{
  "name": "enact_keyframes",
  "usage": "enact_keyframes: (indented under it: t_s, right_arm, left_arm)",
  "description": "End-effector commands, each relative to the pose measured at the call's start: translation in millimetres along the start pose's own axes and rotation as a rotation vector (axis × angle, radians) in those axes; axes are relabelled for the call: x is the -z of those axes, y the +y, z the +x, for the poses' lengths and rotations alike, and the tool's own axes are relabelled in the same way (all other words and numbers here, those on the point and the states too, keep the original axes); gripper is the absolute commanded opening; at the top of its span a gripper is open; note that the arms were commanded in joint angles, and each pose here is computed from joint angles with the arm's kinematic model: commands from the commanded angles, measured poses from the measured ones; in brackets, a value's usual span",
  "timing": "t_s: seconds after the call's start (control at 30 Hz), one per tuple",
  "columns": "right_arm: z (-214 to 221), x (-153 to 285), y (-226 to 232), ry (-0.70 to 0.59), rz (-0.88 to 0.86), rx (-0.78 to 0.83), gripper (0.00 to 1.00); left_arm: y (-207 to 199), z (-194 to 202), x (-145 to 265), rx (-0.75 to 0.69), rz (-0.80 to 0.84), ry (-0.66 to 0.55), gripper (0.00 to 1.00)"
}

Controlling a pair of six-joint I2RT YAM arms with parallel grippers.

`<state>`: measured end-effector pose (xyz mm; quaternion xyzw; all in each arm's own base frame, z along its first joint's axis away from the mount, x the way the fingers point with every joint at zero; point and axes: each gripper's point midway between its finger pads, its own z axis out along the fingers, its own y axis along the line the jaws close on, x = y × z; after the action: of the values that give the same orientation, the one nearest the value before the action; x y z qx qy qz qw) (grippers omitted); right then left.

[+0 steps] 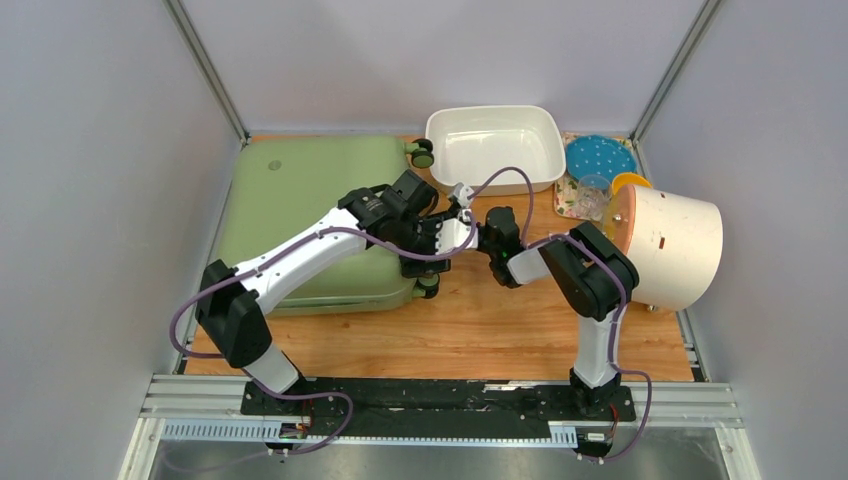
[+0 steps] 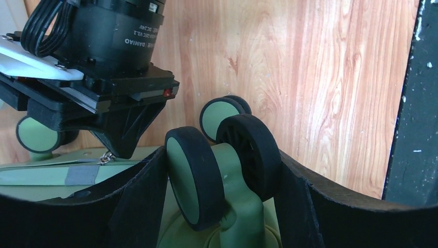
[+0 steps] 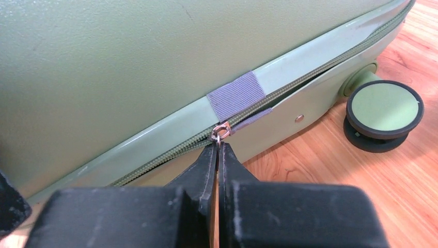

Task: Open, take out, and arrange the luggage

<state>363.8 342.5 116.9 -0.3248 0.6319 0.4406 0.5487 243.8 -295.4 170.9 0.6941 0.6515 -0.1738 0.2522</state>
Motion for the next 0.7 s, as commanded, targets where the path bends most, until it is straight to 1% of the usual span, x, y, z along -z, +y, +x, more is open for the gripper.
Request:
enact_keyframes:
  t_s: [0.0, 0.03, 0.07, 0.1, 0.13, 0.2, 0.23, 0.3, 0.33, 0.4, 0.53, 0.6, 0.67]
  right_arm:
    - [-45.4, 9.5, 16.6, -0.110, -0.055, 0.120, 0.00]
    - [-41.2, 12.8, 16.9, -0.097, -0.047, 0.121, 0.00]
    - [-44.9, 14.9, 18.6, -0.101, -0.045, 0.124, 0.00]
    - [-42.3, 17.2, 18.9, -0.095, -0.039, 0.120, 0.00]
    - [-36.5, 21.0, 19.7, -0.083, -0.030, 0.119, 0.00]
    - [-35.1, 25.8, 20.6, -0.081, -0.018, 0.142, 0.00]
    - [-32.7, 27.8, 18.1, -0.076, 0.000, 0.148, 0.00]
    - [-28.2, 33.6, 14.8, -0.066, 0.029, 0.182, 0.00]
    - [-29.0, 35.4, 9.4, -0.072, 0.064, 0.193, 0.00]
    - [-30.3, 39.4, 3.8, -0.080, 0.103, 0.199, 0.00]
    - [-38.9, 42.2, -25.3, -0.108, 0.250, 0.329, 0.00]
    - [-49.9, 42.1, -38.7, -0.124, 0.293, 0.408, 0.00]
    - [-54.4, 43.5, -53.0, -0.136, 0.326, 0.450, 0.00]
  left_arm:
    - [-48.3, 26.7, 22.6, -0.079, 0.134, 0.036, 0.00]
    - [-63.6, 42.9, 21.8, -0.091, 0.177, 0.062, 0.00]
    - [-71.4, 48.8, 24.7, -0.098, 0.188, 0.061, 0.00]
    - [-79.2, 48.8, 35.4, -0.121, 0.178, 0.034, 0.00]
    - [-93.5, 63.2, 35.0, -0.139, 0.218, 0.052, 0.00]
    - [-107.8, 68.7, 45.3, -0.178, 0.227, 0.030, 0.00]
    - [-119.8, 80.0, 47.4, -0.196, 0.268, 0.047, 0.00]
    - [-130.4, 84.3, 53.8, -0.205, 0.287, 0.041, 0.00]
    - [-137.7, 89.9, 55.9, -0.197, 0.313, 0.055, 0.00]
    - [-142.6, 92.3, 58.9, -0.187, 0.326, 0.061, 0.00]
    - [-150.3, 95.1, 62.9, -0.171, 0.347, 0.063, 0.00]
    - [-151.6, 95.9, 63.3, -0.172, 0.346, 0.060, 0.00]
    - [-152.1, 96.7, 63.5, -0.169, 0.346, 0.063, 0.00]
